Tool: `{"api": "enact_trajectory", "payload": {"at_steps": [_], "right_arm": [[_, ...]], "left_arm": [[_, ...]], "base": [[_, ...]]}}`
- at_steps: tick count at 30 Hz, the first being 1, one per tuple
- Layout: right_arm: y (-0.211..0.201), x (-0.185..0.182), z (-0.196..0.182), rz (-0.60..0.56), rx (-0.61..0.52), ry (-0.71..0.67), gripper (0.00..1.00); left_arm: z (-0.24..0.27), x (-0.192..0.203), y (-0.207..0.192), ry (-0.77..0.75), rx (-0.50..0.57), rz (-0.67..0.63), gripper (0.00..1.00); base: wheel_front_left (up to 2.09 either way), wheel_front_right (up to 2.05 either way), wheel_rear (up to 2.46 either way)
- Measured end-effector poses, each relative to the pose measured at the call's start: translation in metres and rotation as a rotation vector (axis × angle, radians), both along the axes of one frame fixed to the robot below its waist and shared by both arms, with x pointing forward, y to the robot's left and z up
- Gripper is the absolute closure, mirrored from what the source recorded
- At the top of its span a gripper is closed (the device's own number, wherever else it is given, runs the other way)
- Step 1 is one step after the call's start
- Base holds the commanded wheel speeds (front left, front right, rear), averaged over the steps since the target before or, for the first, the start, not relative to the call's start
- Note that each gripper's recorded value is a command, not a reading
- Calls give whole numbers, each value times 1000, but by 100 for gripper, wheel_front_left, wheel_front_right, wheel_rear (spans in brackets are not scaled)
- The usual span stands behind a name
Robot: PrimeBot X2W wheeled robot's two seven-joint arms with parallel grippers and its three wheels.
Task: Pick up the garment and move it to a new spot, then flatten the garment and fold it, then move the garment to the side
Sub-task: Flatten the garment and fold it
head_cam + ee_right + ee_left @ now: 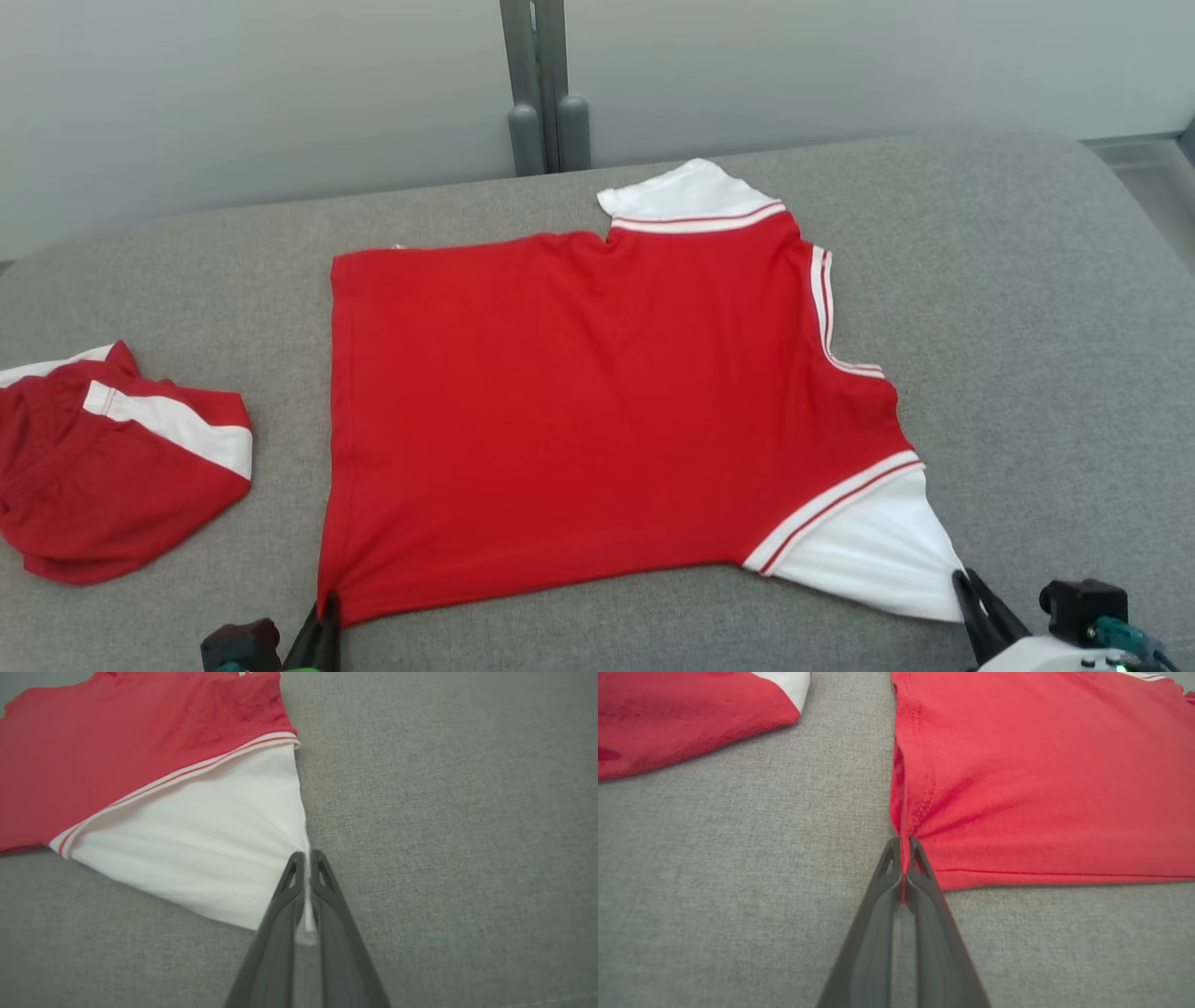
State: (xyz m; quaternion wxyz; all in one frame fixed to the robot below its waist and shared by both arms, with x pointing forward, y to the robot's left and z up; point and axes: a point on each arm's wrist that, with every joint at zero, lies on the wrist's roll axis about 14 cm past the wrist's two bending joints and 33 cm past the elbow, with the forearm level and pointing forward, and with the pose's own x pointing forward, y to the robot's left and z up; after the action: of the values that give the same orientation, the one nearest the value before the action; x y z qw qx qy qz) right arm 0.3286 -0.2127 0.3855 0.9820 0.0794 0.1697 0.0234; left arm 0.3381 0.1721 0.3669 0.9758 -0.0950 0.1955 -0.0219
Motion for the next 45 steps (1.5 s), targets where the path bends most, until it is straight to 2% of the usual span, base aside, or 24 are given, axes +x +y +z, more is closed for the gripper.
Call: {"api": "enact_trajectory", "payload": {"at_steps": [7,13,21,27,31,45], "right_arm": [[-1,-30,-2,-21,15,2,100],[-8,-32,10,-45,19,-44,100],[2,14,70,-3,30,-242,100],[17,55,95,52,14,-317,100],[22,85,95,80,-20,-310,100],[31,139,58,102,-52,-200,100]], "left_arm": [[-5,-33,4,14,-18,35,100],[3,-36,3,-20,-23,34,100],[47,-1,-5,-177,-33,11,100],[58,27,-13,-209,-36,-10,100],[55,49,-15,-198,-18,-27,100],[31,92,-15,-122,23,-45,100]], "base": [[0,0,0],[0,0,0],[0,0,0],[0,0,0],[0,0,0],[0,0,0]]}}
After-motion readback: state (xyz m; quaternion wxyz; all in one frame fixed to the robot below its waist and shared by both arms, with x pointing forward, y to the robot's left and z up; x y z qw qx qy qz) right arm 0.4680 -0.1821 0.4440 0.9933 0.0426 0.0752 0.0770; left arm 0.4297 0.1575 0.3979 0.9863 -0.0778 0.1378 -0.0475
